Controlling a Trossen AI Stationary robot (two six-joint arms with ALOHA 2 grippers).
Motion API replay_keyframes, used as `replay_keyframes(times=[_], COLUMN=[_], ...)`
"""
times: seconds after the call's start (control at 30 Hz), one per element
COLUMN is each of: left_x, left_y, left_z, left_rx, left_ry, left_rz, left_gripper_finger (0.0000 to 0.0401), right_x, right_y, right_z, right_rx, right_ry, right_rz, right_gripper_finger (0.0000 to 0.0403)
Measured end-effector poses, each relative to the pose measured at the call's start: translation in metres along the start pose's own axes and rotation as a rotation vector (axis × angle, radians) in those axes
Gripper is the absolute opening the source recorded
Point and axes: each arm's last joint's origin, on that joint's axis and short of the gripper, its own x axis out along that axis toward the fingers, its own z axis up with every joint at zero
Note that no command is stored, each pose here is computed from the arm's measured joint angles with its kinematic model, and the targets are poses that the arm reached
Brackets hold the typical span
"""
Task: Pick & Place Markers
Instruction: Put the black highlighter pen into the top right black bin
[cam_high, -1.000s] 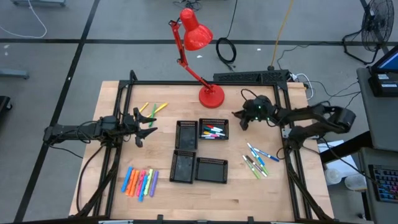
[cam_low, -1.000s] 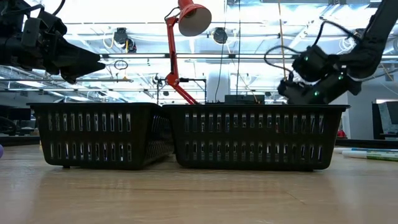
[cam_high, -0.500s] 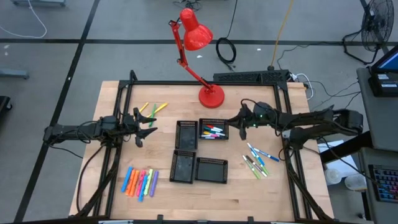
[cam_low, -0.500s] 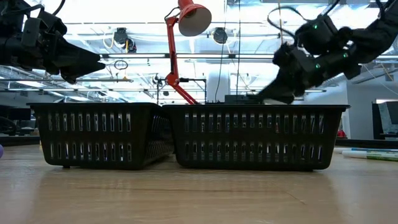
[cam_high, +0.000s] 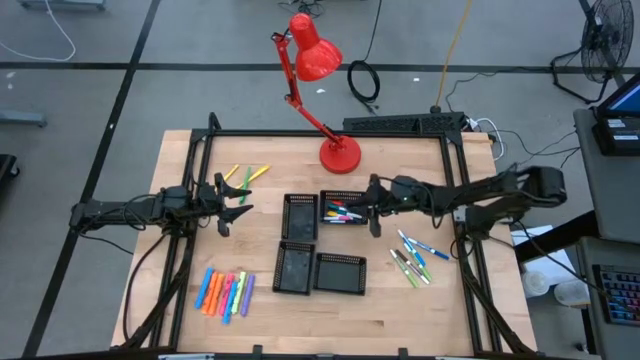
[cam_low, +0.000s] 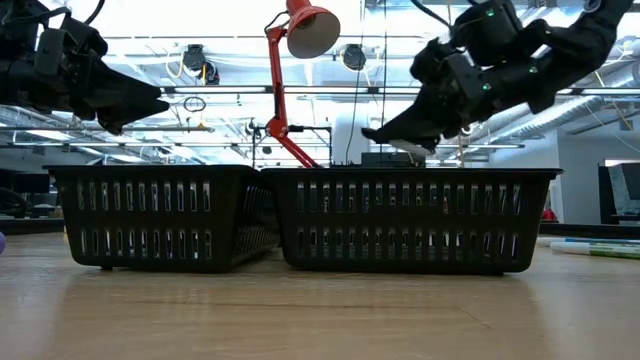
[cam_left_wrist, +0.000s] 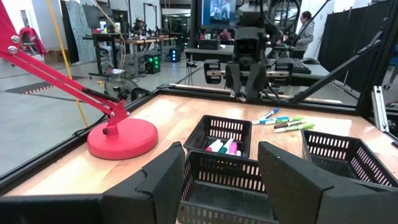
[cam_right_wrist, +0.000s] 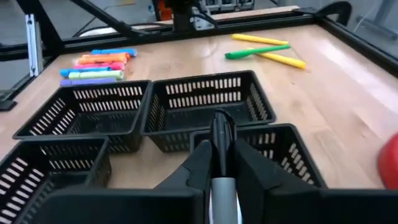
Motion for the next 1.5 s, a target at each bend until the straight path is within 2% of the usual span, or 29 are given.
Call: replay_keyframes(times=[0.6, 0.83, 1.03, 1.5], left_x=[0.0, 0.0, 0.0, 0.0], left_y=[0.0, 0.0, 0.0, 0.0], left_z=[0.0, 0.0, 0.0, 0.0], left_rx=[0.0, 0.0, 0.0, 0.0], left_ry=[0.001, 0.0, 0.0, 0.0], left_rz=[0.0, 0.0, 0.0, 0.0], left_gripper_finger=[0.0209, 0.0209, 0.0209, 0.0209], right_x=[0.049, 0.055, 0.054, 0.054], right_y=[-0.009, -0.01, -0.014, -0.014], right_z=[-0.02, -0.026, -0.027, -0.028], right_rx=[-0.002, -0.024, -0.05, -0.049], right_ry=[0.139, 0.164, 0.184, 0.188], right_rz=[-0.013, -0.018, -0.093, -0.093], right_gripper_finger=[0.0038, 0.0038, 0.0037, 0.0038])
